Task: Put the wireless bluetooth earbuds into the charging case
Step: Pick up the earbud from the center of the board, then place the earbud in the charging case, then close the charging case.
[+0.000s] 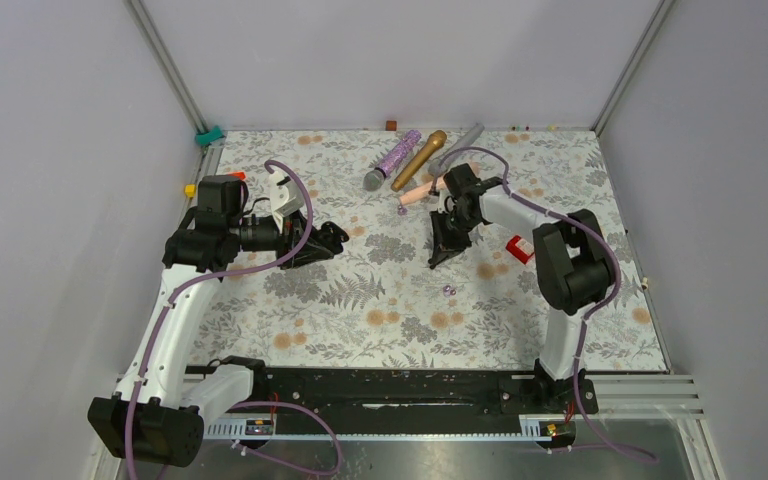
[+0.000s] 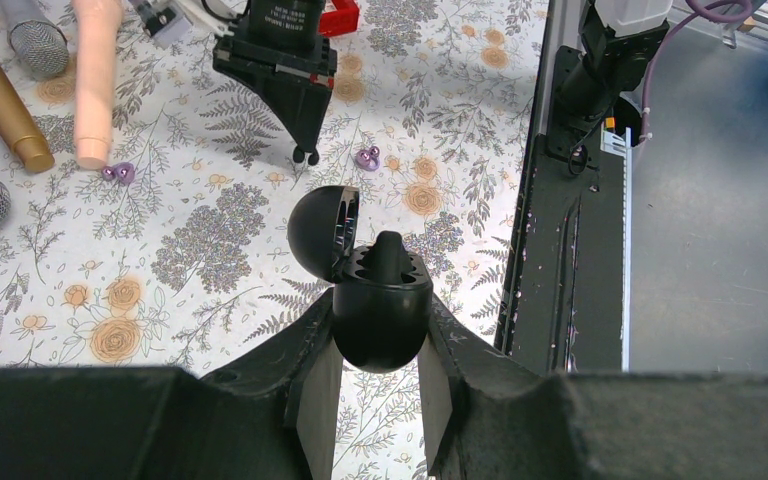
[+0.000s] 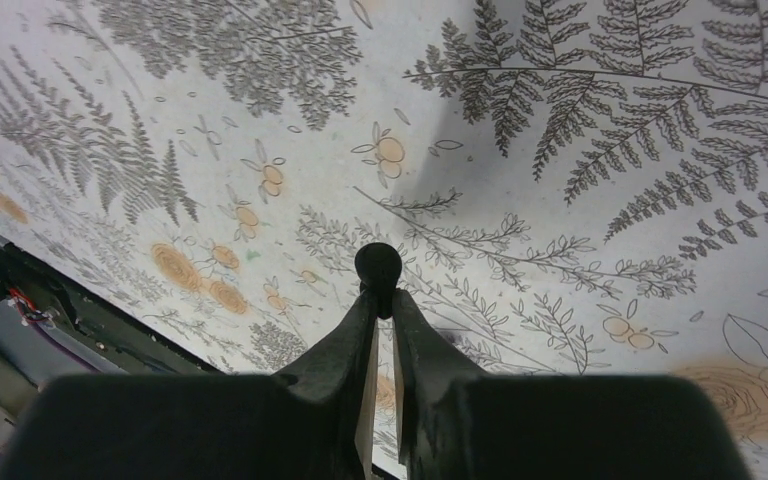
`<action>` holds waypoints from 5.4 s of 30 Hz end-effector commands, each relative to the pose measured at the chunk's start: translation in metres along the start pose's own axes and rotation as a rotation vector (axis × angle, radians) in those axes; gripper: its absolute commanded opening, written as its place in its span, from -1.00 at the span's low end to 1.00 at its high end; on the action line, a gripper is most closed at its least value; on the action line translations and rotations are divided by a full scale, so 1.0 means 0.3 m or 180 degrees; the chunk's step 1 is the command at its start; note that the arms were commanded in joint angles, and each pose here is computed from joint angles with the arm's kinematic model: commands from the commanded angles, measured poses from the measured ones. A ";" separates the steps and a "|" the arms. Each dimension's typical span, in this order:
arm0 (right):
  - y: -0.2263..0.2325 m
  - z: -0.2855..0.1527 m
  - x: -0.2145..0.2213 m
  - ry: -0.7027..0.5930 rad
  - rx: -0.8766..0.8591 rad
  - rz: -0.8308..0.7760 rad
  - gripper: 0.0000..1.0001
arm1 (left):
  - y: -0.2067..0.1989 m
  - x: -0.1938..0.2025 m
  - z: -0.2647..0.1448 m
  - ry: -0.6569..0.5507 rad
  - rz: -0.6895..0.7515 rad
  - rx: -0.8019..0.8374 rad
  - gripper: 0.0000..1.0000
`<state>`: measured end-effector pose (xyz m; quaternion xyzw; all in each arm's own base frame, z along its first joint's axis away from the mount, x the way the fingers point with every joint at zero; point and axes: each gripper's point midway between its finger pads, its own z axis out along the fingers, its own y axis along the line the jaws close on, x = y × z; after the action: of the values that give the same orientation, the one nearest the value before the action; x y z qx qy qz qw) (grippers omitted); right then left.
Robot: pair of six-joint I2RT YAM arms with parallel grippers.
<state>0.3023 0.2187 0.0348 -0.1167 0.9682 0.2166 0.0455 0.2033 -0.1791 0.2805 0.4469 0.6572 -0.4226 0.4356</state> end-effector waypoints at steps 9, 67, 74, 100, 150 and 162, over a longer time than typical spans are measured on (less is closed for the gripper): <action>0.091 -0.191 -0.093 -0.0617 -0.0110 -0.0377 -0.80 | -0.015 -0.027 -0.001 -0.0121 0.0142 0.0101 -1.00; 0.883 -0.724 0.093 -0.1792 -0.1459 -0.3251 -0.76 | -0.028 -0.004 0.025 -0.0185 0.0045 0.0393 -1.00; 0.930 -0.654 0.123 -0.1561 -0.1495 -0.3325 -0.74 | -0.048 -0.001 0.027 -0.0212 0.0053 0.0462 -1.00; 0.918 -0.549 0.126 -0.1548 -0.1282 -0.3373 -0.72 | -0.095 0.015 0.048 -0.0147 -0.0116 0.0813 -1.00; 0.957 -0.441 0.165 -0.1308 -0.1446 -0.3256 -0.67 | -0.102 0.023 0.047 -0.0148 -0.0078 0.0827 -1.00; 0.962 -0.492 0.174 -0.1308 -0.1432 -0.3305 -0.30 | -0.100 0.024 0.048 -0.0147 -0.0092 0.0827 -1.00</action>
<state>0.1822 0.3949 0.2590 -0.5270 0.7037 0.3714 0.2984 0.1751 -0.1939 0.2523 0.4552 0.6360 -0.5156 0.3500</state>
